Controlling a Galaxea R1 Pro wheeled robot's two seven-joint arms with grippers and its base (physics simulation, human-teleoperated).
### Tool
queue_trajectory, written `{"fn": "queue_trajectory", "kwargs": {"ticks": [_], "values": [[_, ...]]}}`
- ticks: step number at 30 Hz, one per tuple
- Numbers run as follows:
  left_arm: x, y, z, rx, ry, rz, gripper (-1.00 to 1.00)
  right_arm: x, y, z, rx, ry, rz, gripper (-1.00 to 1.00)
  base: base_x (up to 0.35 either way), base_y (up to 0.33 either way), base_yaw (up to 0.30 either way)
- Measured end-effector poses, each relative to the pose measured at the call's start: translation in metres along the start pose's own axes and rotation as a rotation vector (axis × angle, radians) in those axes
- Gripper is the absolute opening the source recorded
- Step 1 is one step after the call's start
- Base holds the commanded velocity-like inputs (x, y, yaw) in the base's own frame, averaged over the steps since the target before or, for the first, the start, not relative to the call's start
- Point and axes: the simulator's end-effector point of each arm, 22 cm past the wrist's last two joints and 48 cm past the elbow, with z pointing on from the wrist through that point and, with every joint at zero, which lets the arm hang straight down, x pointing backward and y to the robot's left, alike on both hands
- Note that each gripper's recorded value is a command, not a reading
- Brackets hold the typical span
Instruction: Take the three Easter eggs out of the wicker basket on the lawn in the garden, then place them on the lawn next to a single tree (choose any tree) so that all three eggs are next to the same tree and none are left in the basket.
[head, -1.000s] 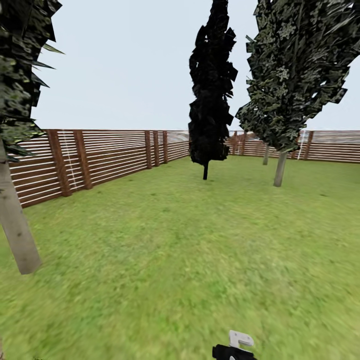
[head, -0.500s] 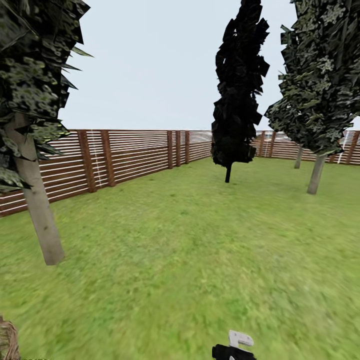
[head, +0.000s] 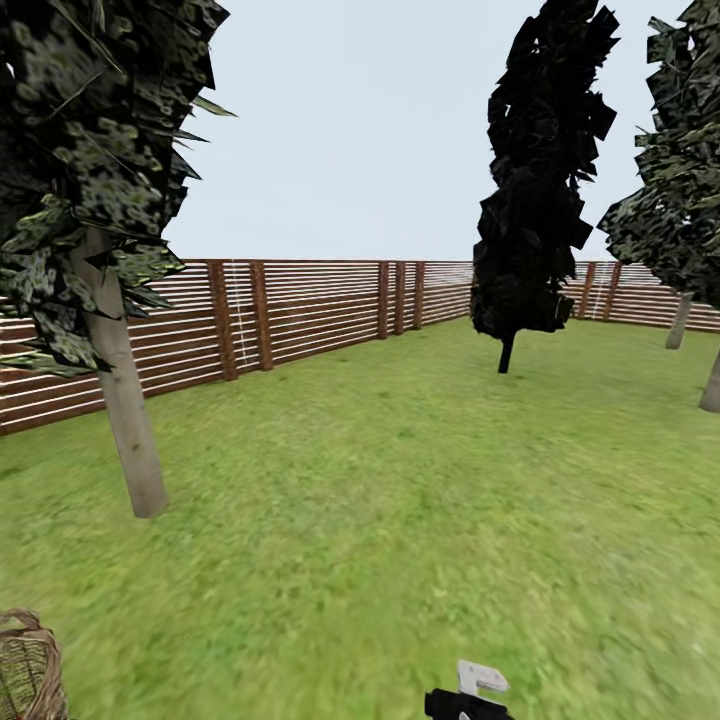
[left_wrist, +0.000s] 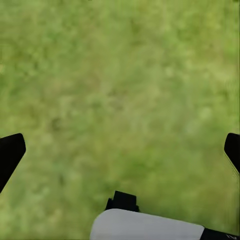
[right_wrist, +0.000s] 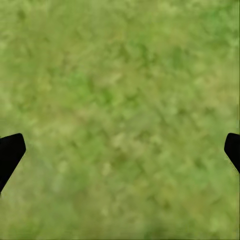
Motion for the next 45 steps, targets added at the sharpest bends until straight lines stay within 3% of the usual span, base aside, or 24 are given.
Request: {"fn": "queue_trajectory", "kwargs": {"ticks": [18, 34, 45], "values": [[0.0, -0.0001, 0.0, 0.0, 0.0, 0.0, 1.0, 0.0014, 0.0, 0.0, 0.0, 0.002, 0.001, 1.0, 0.292, -0.165, 0.28], [0.0002, -0.001, -0.0001, 0.001, 0.0, 0.0, 1.0, 0.0017, 0.0006, 0.0, -0.001, 0.003, 0.003, 1.0, 0.287, -0.185, 0.051], [0.0004, -0.0013, -0.0001, 0.002, 0.001, 0.0, 1.0, 0.0019, 0.0004, 0.0001, 0.0, 0.003, 0.001, 1.0, 0.258, -0.201, 0.24]]}}
